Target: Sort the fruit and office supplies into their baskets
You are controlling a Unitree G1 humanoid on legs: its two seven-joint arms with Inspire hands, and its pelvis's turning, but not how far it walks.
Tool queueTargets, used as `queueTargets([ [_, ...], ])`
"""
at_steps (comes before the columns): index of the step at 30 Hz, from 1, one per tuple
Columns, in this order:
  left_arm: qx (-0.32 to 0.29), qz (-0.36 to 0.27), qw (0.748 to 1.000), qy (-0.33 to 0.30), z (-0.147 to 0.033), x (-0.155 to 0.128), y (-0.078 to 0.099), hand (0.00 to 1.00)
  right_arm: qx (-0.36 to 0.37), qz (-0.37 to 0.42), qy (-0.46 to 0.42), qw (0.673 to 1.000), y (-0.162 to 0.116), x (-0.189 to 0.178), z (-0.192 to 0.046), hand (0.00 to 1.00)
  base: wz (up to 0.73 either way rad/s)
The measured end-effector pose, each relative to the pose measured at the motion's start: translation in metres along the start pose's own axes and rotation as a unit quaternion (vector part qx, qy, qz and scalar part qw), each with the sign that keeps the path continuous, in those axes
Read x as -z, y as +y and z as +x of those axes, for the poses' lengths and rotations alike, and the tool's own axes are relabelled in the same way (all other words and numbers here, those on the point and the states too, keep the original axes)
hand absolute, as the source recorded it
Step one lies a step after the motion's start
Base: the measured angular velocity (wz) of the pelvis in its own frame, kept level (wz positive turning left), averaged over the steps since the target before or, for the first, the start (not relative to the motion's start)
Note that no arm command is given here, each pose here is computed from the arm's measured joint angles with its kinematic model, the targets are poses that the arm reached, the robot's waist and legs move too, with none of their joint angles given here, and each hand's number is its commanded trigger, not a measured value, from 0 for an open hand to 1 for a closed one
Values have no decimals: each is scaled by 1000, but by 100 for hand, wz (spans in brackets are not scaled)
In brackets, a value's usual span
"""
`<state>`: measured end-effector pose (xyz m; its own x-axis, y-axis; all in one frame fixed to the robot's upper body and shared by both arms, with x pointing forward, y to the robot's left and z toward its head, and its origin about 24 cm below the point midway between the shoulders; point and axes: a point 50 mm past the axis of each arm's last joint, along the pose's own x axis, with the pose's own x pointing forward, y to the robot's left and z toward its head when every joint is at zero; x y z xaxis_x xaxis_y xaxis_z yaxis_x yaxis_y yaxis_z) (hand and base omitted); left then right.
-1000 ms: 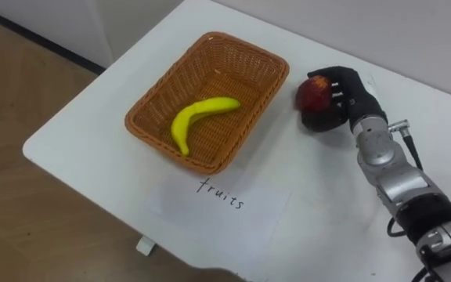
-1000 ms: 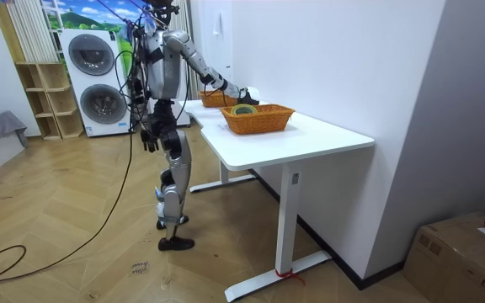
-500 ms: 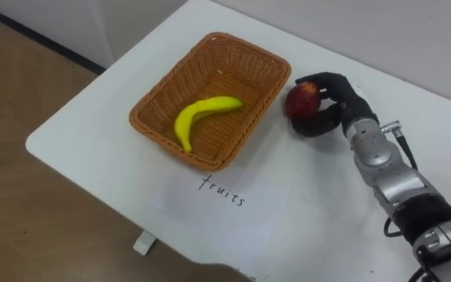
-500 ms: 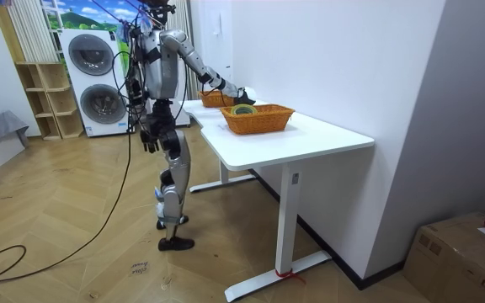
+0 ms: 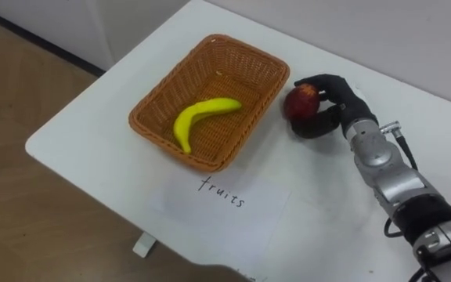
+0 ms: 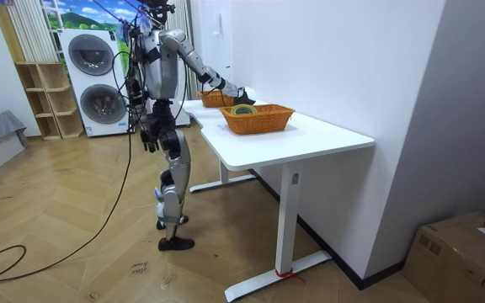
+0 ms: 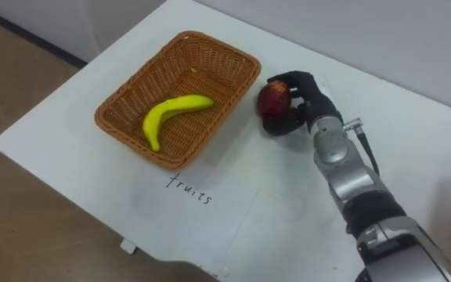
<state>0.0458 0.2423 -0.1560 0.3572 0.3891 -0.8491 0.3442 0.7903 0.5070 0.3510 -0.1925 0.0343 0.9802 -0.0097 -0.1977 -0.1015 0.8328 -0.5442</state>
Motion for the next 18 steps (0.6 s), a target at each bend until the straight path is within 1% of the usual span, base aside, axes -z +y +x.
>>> queueTargets([
  [5,-3,-3,1000,-1,-1,2,0,0,-24,-13,7,1000,2,0,0,100,0],
  [10,-12,-8,1000,-2,-1,3,4,0,-33,-7,-12,999,6,-4,-4,100,-6],
  [13,-19,-13,1000,2,-2,5,6,0,-39,-5,-14,999,10,0,-9,100,-11],
  [18,-32,-12,999,5,-1,6,8,0,-35,2,-19,999,8,-1,-10,100,-8],
])
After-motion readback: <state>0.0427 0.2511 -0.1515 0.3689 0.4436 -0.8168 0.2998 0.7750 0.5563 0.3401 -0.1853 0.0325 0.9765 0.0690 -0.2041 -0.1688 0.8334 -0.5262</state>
